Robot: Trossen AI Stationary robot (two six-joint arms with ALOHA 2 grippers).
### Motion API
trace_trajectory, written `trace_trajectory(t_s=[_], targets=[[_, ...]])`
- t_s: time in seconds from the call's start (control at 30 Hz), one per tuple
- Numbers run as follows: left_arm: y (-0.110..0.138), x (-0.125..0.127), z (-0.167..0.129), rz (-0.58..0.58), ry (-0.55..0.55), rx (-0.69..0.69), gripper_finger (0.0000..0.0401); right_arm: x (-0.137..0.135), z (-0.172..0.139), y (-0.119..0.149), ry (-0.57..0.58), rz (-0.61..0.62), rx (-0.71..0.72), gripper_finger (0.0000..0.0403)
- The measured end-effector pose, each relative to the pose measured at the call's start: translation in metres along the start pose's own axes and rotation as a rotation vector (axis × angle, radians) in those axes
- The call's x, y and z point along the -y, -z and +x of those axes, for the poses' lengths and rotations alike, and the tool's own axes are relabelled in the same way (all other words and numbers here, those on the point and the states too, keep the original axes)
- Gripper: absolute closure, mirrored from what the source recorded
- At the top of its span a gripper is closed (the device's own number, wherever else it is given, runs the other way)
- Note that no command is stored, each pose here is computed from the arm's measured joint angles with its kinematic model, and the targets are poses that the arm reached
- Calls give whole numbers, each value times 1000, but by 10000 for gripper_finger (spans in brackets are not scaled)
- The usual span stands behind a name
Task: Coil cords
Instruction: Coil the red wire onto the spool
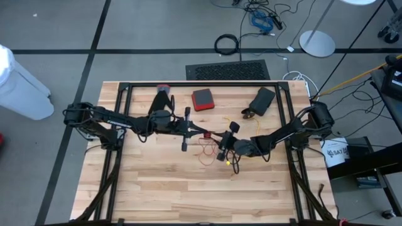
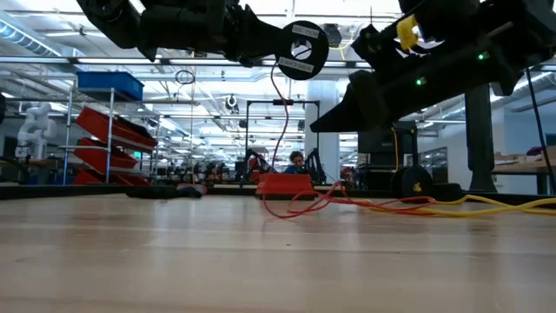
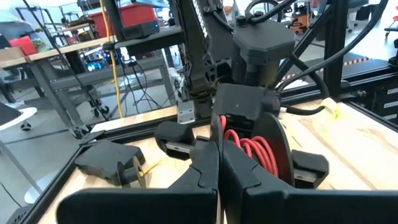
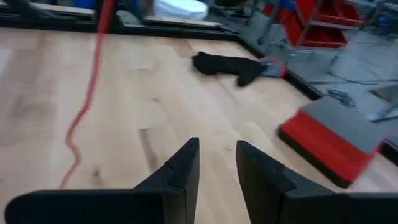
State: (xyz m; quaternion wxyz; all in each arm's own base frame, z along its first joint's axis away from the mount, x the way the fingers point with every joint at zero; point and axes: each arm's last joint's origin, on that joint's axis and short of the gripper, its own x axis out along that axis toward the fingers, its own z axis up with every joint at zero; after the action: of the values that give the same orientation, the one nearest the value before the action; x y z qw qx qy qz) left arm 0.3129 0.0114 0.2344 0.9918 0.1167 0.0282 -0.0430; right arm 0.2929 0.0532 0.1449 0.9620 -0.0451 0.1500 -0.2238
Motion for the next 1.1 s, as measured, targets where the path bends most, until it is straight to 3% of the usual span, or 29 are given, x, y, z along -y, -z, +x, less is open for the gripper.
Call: trace_trajectory(t_s=[0.17, 0.33, 0.8, 1.1], targets=[[0, 0, 0, 0, -7, -2, 401, -6, -1, -1, -211, 31, -13, 312], [-1, 0, 0, 1, -9, 4, 401, -10, -1, 0, -329, 65, -15, 312], [-3, 0, 0, 1, -13, 26, 401, -18, 21, 19, -416, 149, 117, 312], [-3, 0, 0, 2, -14, 29, 401, -20, 33, 23, -396, 153, 123, 312]])
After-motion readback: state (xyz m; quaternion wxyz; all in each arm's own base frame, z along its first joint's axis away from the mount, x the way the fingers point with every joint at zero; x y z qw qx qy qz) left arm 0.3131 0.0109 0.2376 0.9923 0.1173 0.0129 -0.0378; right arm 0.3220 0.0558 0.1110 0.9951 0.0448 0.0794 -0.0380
